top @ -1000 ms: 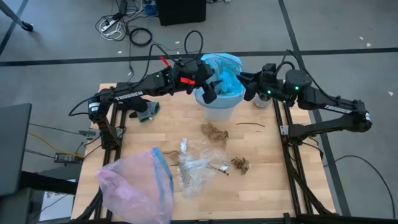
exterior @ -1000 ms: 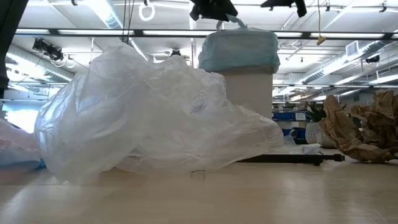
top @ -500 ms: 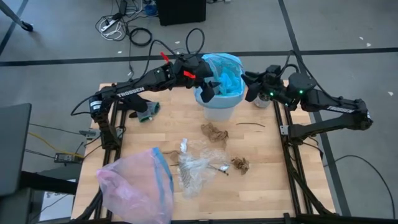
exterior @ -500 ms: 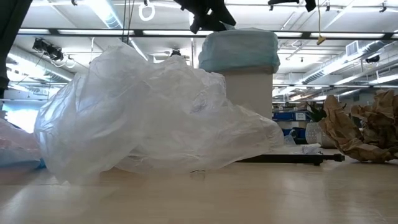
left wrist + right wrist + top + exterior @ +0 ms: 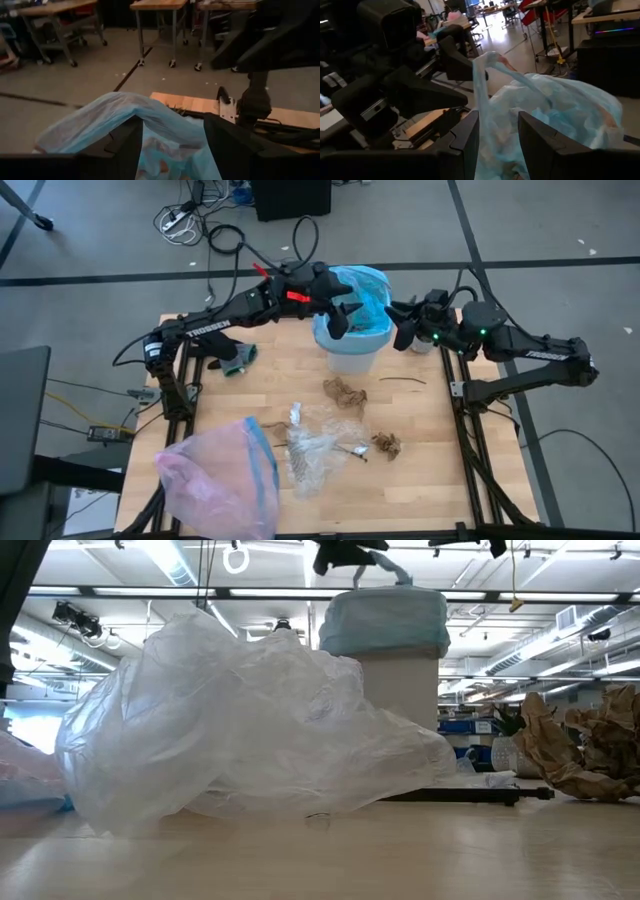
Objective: Place trash/remove bag and relplace
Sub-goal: Put the blue plastic into the trash bin
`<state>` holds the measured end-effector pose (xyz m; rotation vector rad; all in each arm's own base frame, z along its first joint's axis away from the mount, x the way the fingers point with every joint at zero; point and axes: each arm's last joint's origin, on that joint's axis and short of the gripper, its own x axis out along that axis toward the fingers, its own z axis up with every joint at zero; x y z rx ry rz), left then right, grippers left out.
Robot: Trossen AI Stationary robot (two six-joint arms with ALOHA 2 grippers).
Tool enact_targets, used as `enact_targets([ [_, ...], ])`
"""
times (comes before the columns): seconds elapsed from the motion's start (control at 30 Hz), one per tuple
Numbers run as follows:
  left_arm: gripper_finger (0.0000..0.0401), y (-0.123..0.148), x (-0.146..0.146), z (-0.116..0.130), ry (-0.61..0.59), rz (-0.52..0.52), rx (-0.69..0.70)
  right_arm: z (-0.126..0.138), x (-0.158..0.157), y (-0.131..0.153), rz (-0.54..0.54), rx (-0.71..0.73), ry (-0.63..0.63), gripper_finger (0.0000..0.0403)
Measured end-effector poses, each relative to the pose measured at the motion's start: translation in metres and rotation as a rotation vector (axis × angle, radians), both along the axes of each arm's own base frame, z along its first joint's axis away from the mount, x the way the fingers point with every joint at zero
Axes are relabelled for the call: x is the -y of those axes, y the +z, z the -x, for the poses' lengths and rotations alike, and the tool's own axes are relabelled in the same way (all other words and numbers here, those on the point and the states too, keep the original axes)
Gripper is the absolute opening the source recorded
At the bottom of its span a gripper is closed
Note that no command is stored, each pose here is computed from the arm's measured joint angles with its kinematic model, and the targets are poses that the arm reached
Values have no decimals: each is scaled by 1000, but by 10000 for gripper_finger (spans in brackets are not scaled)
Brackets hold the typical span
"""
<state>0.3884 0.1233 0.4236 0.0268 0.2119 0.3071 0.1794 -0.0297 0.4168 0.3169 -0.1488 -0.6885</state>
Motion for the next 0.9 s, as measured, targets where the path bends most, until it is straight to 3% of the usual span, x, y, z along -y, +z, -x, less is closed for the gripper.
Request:
enact_targets([
  [0.17, 218, -4, -1, 1, 1, -22, -50, 0, -1, 0, 0, 0, 6, 125],
  [0.3, 218, -23, -8, 10, 2, 178, -201, 0, -1, 0, -1, 0, 6, 125],
  [0.37, 218, -26, -9, 12, 0, 211, -223, 0, -1, 0, -1, 1, 16, 125],
  [0.6, 218, -15, -5, 6, -36, 176, -111, -26, 7, -12, 22, -86, 207, 124],
  [0.9, 218, -16, 14, 0, -94, 135, -125, -34, 29, -10, 62, -36, 184, 130],
])
